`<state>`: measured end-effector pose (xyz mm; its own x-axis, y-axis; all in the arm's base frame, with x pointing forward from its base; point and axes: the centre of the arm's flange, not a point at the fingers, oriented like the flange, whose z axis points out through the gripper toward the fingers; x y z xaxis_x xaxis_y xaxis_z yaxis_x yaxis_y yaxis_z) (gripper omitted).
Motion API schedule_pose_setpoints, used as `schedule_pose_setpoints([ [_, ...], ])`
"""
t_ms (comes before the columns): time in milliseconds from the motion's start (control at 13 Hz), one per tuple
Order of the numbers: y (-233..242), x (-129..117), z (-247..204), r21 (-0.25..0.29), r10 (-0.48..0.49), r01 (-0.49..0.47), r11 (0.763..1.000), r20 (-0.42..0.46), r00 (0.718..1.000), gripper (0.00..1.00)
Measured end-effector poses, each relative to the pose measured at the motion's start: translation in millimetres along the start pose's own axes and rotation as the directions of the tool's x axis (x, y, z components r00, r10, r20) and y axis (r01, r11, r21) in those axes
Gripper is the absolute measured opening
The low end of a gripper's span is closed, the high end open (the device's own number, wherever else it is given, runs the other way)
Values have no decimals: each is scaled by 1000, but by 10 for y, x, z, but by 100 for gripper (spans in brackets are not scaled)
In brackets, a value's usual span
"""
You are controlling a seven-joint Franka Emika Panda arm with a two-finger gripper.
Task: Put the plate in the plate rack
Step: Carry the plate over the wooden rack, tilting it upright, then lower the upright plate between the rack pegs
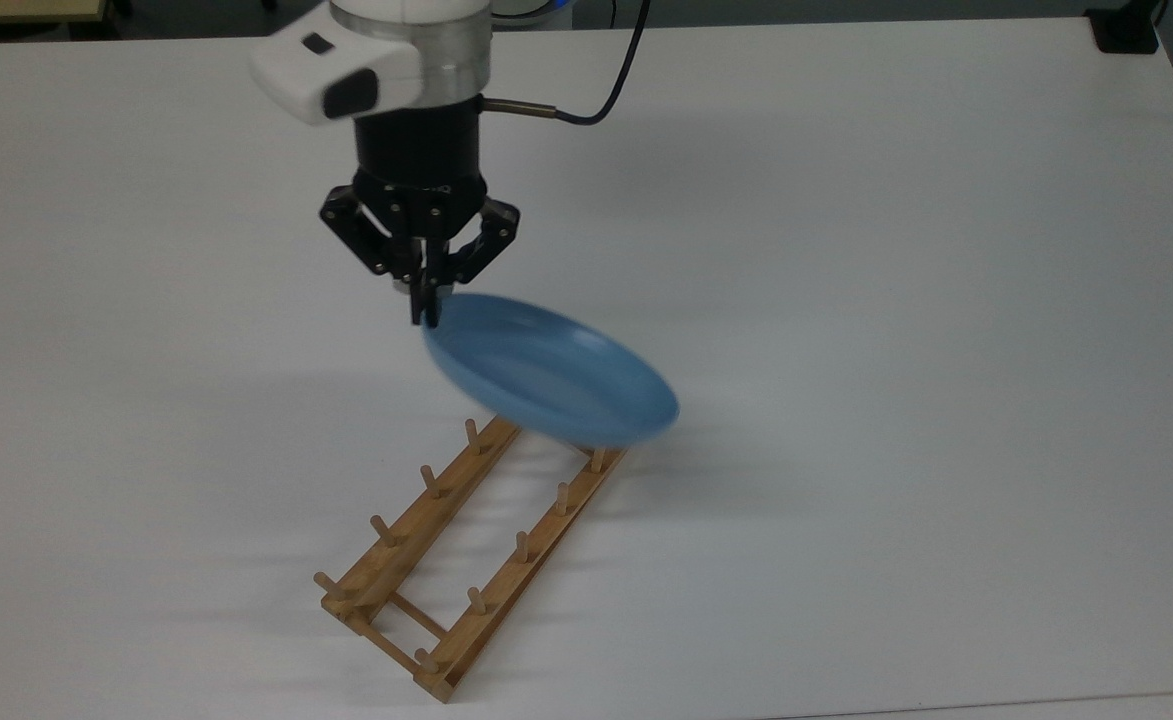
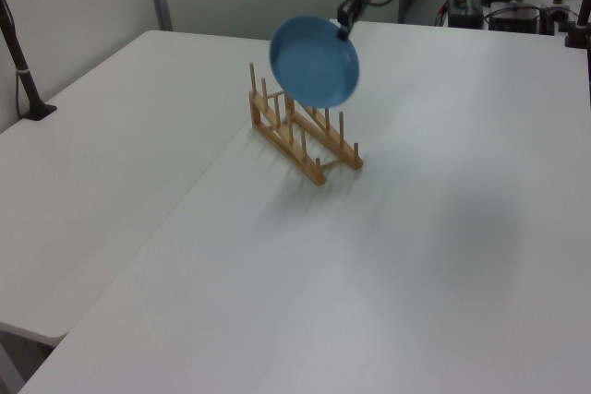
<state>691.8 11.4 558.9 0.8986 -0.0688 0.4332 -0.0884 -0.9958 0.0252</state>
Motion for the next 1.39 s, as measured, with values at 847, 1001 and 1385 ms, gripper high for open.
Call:
schedule_pose_setpoints([
  [847, 268, 121, 239, -141, -76, 39, 989, -275, 958, 5],
  [1001, 214, 49, 425, -171, -127, 85, 982, -254, 959, 5],
  [1385, 151, 12, 588, -231, -179, 119, 966, -260, 949, 5],
])
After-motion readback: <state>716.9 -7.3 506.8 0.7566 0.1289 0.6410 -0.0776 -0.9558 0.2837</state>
